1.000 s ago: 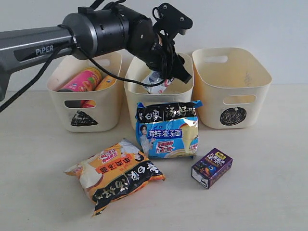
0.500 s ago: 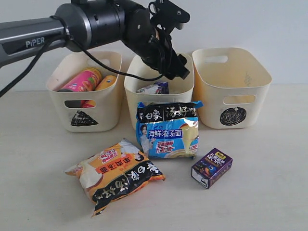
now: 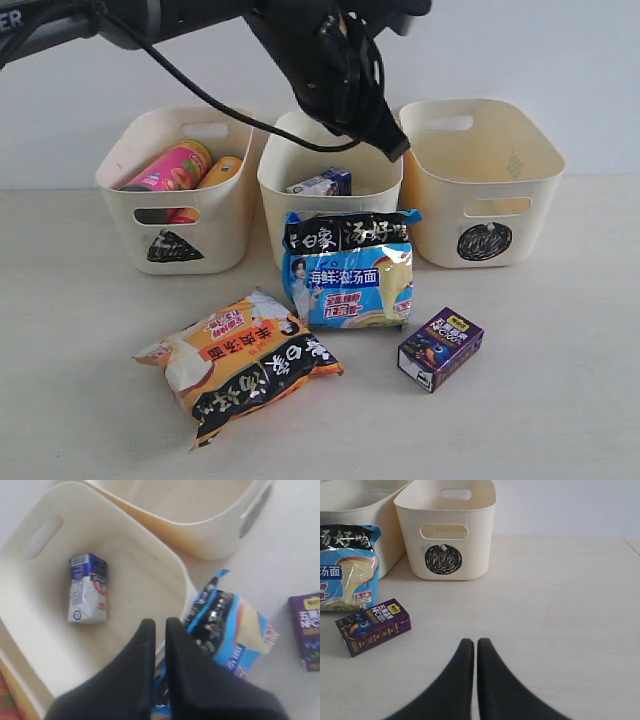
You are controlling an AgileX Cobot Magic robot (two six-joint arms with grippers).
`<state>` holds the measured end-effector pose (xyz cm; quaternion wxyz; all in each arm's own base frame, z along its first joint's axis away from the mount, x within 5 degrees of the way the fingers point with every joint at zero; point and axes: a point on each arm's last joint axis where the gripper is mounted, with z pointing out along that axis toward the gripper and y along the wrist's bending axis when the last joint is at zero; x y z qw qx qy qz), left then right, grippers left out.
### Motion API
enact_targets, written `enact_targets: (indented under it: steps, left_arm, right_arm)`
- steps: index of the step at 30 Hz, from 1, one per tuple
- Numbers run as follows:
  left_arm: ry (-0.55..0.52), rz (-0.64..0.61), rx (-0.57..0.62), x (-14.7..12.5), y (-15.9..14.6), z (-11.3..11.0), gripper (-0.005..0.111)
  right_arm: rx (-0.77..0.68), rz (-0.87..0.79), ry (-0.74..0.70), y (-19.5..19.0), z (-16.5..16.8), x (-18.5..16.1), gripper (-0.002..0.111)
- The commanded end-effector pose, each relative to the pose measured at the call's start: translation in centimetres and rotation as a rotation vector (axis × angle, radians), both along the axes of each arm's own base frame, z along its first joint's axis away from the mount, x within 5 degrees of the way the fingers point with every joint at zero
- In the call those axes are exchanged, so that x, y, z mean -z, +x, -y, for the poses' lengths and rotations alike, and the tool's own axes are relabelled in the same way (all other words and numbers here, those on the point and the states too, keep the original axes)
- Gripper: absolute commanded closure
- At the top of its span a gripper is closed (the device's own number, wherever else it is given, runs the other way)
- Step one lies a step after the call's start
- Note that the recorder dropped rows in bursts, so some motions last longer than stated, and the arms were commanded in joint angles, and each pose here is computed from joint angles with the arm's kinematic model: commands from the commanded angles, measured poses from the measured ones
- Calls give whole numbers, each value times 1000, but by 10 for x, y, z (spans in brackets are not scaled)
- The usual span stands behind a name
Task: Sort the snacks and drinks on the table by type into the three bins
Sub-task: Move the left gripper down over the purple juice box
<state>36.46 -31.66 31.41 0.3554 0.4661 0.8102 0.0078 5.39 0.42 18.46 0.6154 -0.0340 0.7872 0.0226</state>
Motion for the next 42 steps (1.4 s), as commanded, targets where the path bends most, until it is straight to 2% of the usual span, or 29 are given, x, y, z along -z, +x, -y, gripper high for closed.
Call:
enact_targets:
  steps: [1, 6, 10, 14, 19, 24, 25, 26, 27, 28, 31, 33, 34, 36, 42]
  left_arm:
    - [49, -36, 84, -7, -33, 20, 102]
    - [67, -112, 139, -3, -58, 37, 102]
    - [26, -262, 246, 1, -78, 46, 102]
    - [17, -357, 274, 3, -86, 46, 102]
    - [86, -473, 310, 33, -95, 43, 102]
    - [46, -523, 304, 71, -100, 45, 101]
    - [50, -522, 312, 74, -101, 45, 97]
    - [54, -516, 316, 79, -102, 45, 87]
    - [44, -515, 314, 82, -102, 46, 72]
    - [42, -512, 313, 83, -102, 46, 63]
    - [34, -503, 309, 86, -102, 46, 26]
    - [38, -507, 306, 91, -101, 46, 7]
    - [42, -511, 305, 93, -101, 46, 3]
    - [34, -523, 273, 102, -99, 49, 1]
    - [5, -515, 208, 133, -88, 59, 14]
  right_arm:
    - [2, 9, 0, 0, 0, 1, 108]
    - [2, 9, 0, 0, 0, 1, 108]
    - [2, 9, 0, 0, 0, 1, 108]
    - [2, 9, 0, 0, 0, 1, 108]
    - [2, 9, 0, 0, 0, 1, 108]
    - [2, 9, 0, 0, 0, 1, 108]
    - [2, 9, 0, 0, 0, 1, 108]
    - [2, 9, 0, 0, 0, 1, 108]
    - [2, 9, 0, 0, 0, 1, 108]
    - [2, 9, 0, 0, 0, 1, 108]
    - [2, 9, 0, 0, 0, 1, 108]
    - [2, 11, 0, 0, 0, 0, 108]
    - [2, 11, 0, 0, 0, 0, 108]
    - [2, 11, 0, 0, 0, 0, 108]
    - [2, 9, 0, 0, 0, 1, 108]
